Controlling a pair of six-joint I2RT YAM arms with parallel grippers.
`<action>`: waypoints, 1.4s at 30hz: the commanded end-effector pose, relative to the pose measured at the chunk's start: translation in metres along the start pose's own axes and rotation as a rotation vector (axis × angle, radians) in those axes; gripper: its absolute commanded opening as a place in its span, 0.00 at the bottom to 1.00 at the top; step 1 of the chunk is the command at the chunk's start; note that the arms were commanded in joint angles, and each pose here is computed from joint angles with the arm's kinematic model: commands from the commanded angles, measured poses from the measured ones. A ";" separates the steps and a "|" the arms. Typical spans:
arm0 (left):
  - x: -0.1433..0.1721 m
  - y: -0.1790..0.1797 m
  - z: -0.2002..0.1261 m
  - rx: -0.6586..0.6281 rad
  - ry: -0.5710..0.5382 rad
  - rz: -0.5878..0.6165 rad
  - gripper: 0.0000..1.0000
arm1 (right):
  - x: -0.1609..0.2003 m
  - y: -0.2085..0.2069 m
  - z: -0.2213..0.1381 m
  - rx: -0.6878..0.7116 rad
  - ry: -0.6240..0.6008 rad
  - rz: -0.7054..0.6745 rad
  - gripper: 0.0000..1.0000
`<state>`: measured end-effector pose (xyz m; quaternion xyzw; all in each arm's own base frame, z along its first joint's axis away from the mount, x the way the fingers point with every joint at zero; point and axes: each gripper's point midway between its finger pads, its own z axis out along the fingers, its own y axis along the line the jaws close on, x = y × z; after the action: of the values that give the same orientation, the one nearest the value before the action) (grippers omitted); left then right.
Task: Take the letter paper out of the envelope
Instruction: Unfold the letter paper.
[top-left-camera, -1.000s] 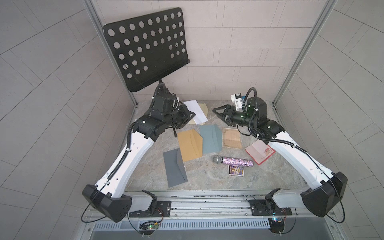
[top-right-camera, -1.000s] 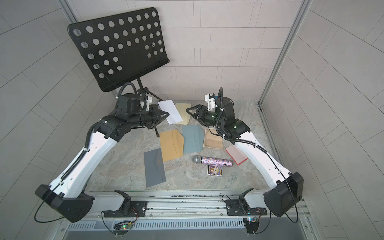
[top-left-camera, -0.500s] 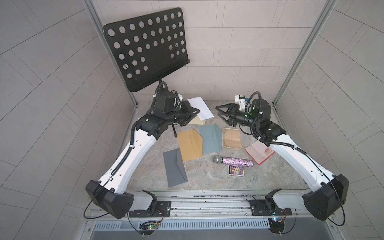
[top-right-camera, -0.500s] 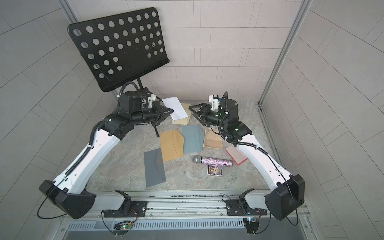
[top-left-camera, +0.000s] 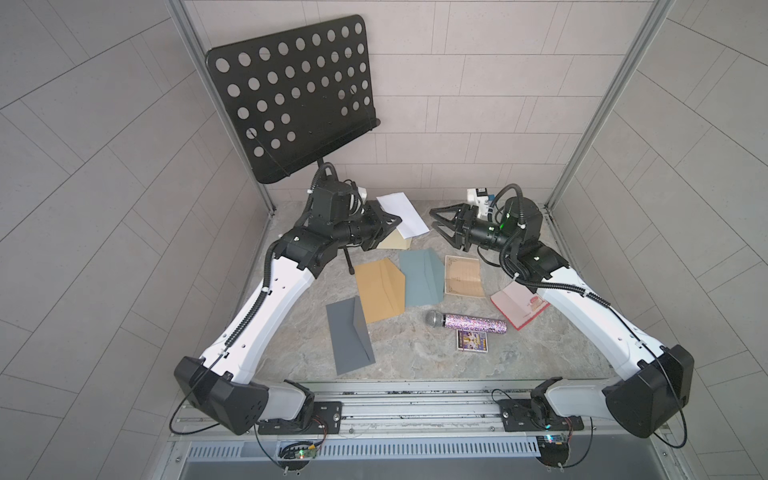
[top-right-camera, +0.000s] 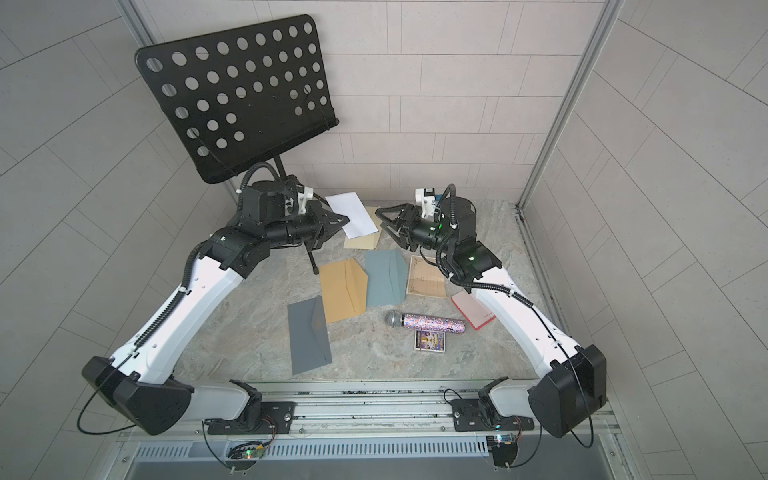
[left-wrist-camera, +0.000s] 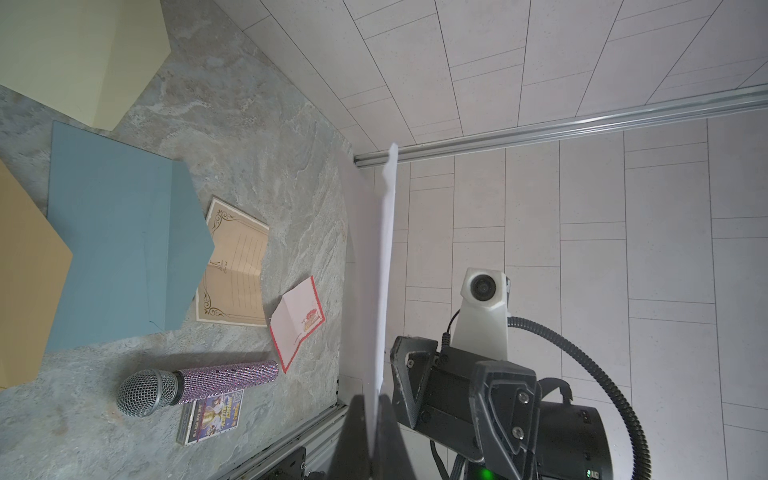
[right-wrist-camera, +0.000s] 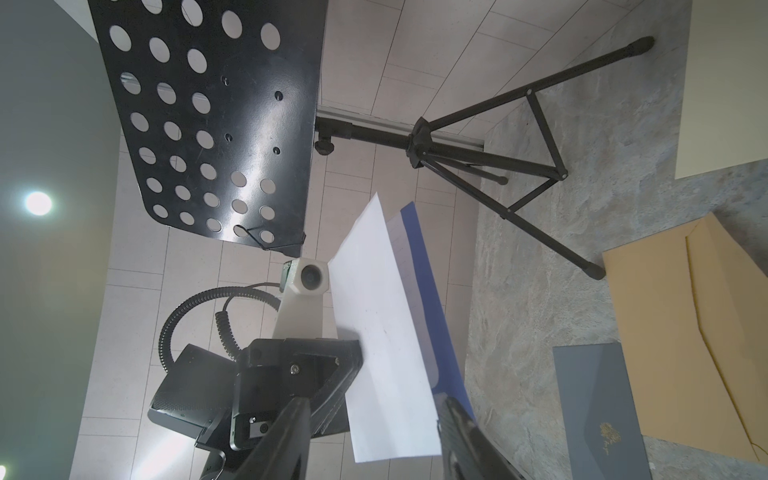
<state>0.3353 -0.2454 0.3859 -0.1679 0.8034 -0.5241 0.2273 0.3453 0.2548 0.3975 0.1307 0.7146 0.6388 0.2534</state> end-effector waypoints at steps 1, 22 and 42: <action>0.001 -0.007 0.001 0.029 0.007 0.003 0.00 | 0.003 0.003 0.002 -0.022 0.021 0.008 0.53; 0.000 -0.007 0.006 0.031 0.009 0.001 0.00 | 0.009 -0.008 0.009 -0.020 0.054 0.041 0.52; 0.002 -0.010 0.020 0.058 0.026 -0.020 0.00 | 0.014 0.009 0.021 -0.094 0.061 0.071 0.45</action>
<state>0.3426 -0.2586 0.3824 -0.1660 0.7990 -0.5361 0.2158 0.3449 0.2799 0.3886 0.1277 0.7023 0.6686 0.2084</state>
